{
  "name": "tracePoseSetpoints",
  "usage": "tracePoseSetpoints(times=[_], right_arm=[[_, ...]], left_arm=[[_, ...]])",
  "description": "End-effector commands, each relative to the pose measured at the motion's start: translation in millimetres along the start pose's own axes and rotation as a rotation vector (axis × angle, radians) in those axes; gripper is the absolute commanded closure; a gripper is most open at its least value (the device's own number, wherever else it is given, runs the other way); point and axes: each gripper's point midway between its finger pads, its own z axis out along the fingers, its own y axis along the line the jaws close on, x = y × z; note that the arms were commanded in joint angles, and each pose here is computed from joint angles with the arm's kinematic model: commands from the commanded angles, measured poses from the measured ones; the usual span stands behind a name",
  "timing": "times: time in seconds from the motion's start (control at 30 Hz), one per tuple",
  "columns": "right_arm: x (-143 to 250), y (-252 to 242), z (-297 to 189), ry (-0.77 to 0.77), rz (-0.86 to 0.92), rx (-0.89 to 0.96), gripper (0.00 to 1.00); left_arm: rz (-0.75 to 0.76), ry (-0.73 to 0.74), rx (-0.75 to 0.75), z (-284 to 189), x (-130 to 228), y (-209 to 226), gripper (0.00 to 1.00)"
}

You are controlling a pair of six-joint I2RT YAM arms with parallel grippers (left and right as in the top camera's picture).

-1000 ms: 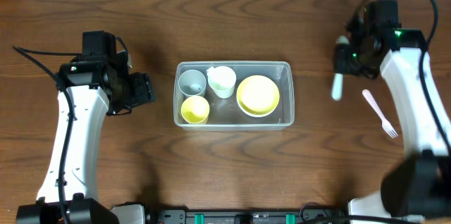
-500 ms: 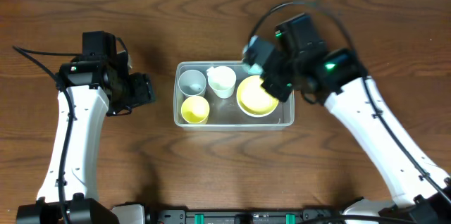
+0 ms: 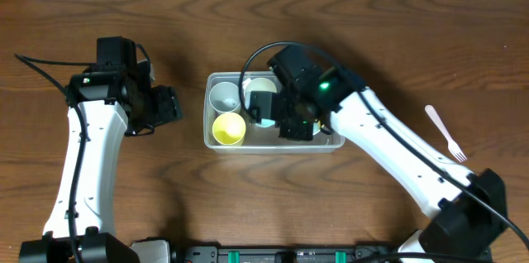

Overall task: Pack container
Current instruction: 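Carry the spoon with the right gripper into the box and release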

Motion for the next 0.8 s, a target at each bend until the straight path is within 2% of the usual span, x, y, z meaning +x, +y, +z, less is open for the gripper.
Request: tracePoseSetpoints(times=[0.0, 0.1, 0.13, 0.23, 0.43, 0.5, 0.53, 0.67, 0.77], right_arm=[[-2, 8, 10, 0.02, -0.045, -0.025, 0.99], [-3, 10, 11, 0.022, -0.034, -0.03, 0.97], [-4, 10, 11, 0.022, -0.03, -0.03, 0.93], [-3, 11, 11, 0.027, -0.009, -0.034, 0.59], [0, 14, 11, 0.039, -0.003, -0.045, 0.53], [0, 14, 11, 0.038, -0.003, -0.046, 0.39], [-1, 15, 11, 0.034, -0.003, -0.048, 0.35], [-6, 11, 10, 0.01, 0.014, -0.037, 0.34], [-15, -11, 3, -0.019, 0.15, 0.066, 0.33]], left_arm=[[0.006, 0.001, 0.002, -1, 1, 1, 0.26], [0.006, 0.001, 0.002, -1, 1, 1, 0.26], [0.006, 0.001, 0.002, -1, 0, 1, 0.26], [0.006, 0.001, 0.002, -1, 0, 1, 0.25], [0.006, 0.001, 0.002, -1, 1, 1, 0.26], [0.006, 0.001, 0.002, -1, 1, 1, 0.26], [0.006, 0.001, 0.002, -1, 1, 1, 0.26], [0.006, 0.001, 0.002, -1, 1, 1, 0.26], [0.006, 0.001, 0.002, -1, 1, 1, 0.26]])
